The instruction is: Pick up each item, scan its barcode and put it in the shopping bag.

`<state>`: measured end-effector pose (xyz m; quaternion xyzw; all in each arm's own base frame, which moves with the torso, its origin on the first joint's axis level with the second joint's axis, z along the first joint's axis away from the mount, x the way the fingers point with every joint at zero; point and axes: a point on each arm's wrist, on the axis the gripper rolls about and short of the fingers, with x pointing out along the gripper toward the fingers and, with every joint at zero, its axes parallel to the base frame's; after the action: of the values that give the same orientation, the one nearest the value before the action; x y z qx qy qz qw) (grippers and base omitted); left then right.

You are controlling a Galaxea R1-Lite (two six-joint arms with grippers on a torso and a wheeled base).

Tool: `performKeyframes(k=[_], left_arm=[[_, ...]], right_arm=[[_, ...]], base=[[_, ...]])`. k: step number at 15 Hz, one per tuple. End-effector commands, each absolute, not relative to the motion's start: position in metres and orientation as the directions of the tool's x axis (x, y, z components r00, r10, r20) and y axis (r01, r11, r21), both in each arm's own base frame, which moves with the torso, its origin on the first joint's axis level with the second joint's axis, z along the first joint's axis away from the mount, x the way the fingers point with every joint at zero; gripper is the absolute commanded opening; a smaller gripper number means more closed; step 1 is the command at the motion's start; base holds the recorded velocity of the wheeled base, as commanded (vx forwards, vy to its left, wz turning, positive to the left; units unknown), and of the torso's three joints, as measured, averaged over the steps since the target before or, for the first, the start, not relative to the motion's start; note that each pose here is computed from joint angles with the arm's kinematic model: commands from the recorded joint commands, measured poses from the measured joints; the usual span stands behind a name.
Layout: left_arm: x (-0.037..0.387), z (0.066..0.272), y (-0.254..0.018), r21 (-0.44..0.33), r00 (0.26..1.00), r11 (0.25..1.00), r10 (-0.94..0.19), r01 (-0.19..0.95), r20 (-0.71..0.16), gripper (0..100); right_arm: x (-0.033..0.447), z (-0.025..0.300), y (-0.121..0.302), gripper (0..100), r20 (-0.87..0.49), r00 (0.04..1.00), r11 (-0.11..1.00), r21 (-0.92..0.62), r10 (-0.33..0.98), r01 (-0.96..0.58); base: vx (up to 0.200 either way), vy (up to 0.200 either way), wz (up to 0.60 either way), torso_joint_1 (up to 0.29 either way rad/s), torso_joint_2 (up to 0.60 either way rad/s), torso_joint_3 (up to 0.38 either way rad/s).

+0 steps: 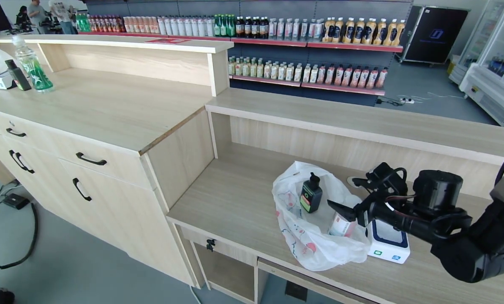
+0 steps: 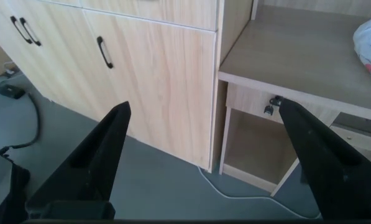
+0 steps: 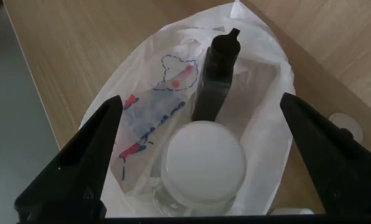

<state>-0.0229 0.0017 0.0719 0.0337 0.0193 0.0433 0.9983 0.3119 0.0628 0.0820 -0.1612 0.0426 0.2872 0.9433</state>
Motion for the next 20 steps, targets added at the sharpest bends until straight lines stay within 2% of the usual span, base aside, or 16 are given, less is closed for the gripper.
performKeyframes(k=[1,4,8,10,12,14,16,18,20], left_arm=[[-0.023,0.072,0.002,0.069,0.996,0.994,0.087,-0.085,-0.035,100],[-0.023,0.072,0.002,0.069,0.995,0.994,0.089,-0.086,-0.035,100],[-0.023,0.072,0.002,0.069,0.996,0.994,0.087,-0.085,-0.035,100],[-0.023,0.072,0.002,0.069,0.995,0.994,0.089,-0.086,-0.035,100],[-0.023,0.072,0.002,0.069,0.995,0.994,0.089,-0.086,-0.035,100],[-0.023,0.072,0.002,0.069,0.995,0.994,0.089,-0.086,-0.035,100],[-0.023,0.072,0.002,0.069,0.996,0.994,0.087,-0.085,-0.035,100],[-0.023,0.072,0.002,0.069,0.995,0.994,0.089,-0.086,-0.035,100],[-0.023,0.072,0.002,0.069,0.995,0.994,0.089,-0.086,-0.035,100]], right_arm=[[0.285,0.147,0.045,100,-0.02,0.871,0.79,-0.41,0.492,-0.455],[0.259,0.181,0.011,100,0.018,0.922,0.765,-0.564,0.387,-0.31],[0.237,0.229,-0.012,100,0.114,0.953,0.81,-0.562,0.279,-0.17],[0.226,0.249,-0.022,100,0.154,0.979,0.861,-0.507,0.133,-0.037],[0.208,0.26,-0.03,100,0.103,0.995,0.879,-0.474,-0.002,0.051],[0.189,0.253,-0.035,100,-0.012,0.985,0.891,-0.429,-0.171,0.149],[0.169,0.238,-0.032,100,-0.084,0.976,0.936,-0.311,-0.199,0.164],[0.138,0.207,-0.027,100,-0.139,0.97,0.942,-0.301,-0.198,0.149],[0.093,0.157,-0.016,100,-0.215,0.96,0.962,-0.245,-0.178,0.123]], base=[[0.0,0.0,0.0,0.0,0.0,0.0],[0.0,0.0,-0.2,0.002,0.0,0.001],[0.0,0.0,-0.6,-0.057,0.13,0.089],[0.0,0.0,-0.6,-0.005,0.02,0.012],[0.0,0.0,-0.6,-0.002,0.0,0.007],[0.0,0.0,-0.6,0.005,0.0,0.005],[0.0,0.0,-0.3,-0.001,0.0,0.006],[0.0,0.0,0.0,0.0,0.0,0.0],[0.0,0.0,0.0,0.0,0.0,0.0]])
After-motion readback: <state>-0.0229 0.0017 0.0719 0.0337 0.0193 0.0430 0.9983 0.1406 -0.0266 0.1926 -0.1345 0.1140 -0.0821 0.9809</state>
